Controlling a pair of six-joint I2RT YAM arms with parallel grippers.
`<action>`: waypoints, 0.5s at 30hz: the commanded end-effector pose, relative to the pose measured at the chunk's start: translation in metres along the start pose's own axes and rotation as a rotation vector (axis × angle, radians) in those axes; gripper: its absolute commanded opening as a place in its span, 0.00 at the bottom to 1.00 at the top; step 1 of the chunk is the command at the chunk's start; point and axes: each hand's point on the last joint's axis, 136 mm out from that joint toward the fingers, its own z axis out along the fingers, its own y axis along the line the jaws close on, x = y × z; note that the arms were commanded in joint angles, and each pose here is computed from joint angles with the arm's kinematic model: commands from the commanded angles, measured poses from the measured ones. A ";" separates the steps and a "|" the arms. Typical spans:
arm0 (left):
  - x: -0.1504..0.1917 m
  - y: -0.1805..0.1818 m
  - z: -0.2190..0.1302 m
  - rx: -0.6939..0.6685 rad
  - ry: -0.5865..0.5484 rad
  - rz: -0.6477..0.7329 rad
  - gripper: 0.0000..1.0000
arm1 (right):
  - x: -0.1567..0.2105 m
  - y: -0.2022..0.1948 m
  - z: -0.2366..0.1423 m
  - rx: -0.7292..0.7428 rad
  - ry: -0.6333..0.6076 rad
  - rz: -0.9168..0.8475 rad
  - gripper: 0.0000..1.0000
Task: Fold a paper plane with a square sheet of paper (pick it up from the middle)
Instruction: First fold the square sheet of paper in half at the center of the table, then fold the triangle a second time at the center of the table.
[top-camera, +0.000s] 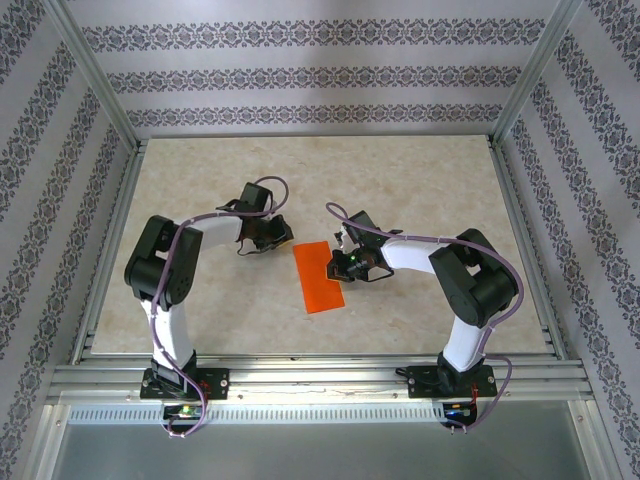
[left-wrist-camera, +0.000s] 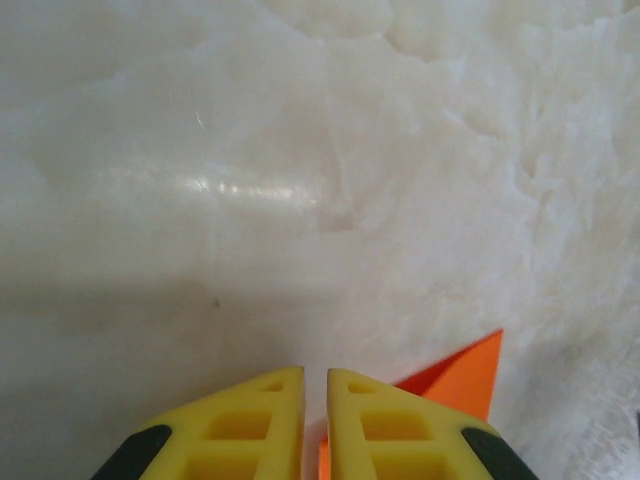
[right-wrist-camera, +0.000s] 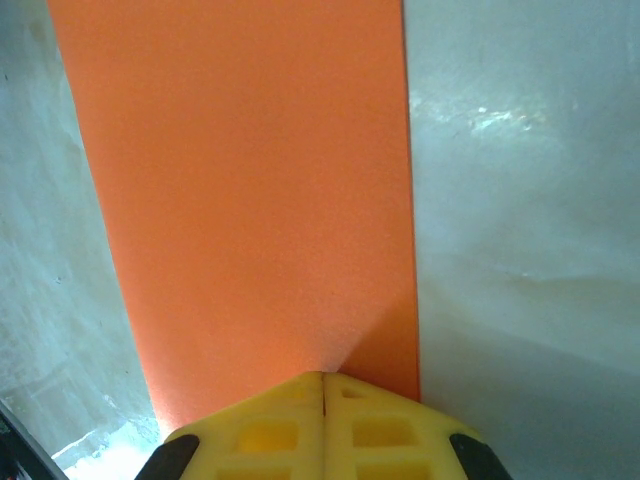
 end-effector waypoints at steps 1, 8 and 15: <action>0.009 -0.022 -0.029 0.038 -0.025 0.059 0.16 | 0.033 -0.049 0.004 0.183 0.087 0.065 0.00; 0.076 -0.045 -0.034 0.111 0.038 0.112 0.14 | 0.029 -0.047 0.004 0.179 0.077 0.069 0.00; 0.126 -0.041 -0.019 0.161 0.103 0.103 0.14 | 0.030 -0.047 0.003 0.181 0.073 0.072 0.00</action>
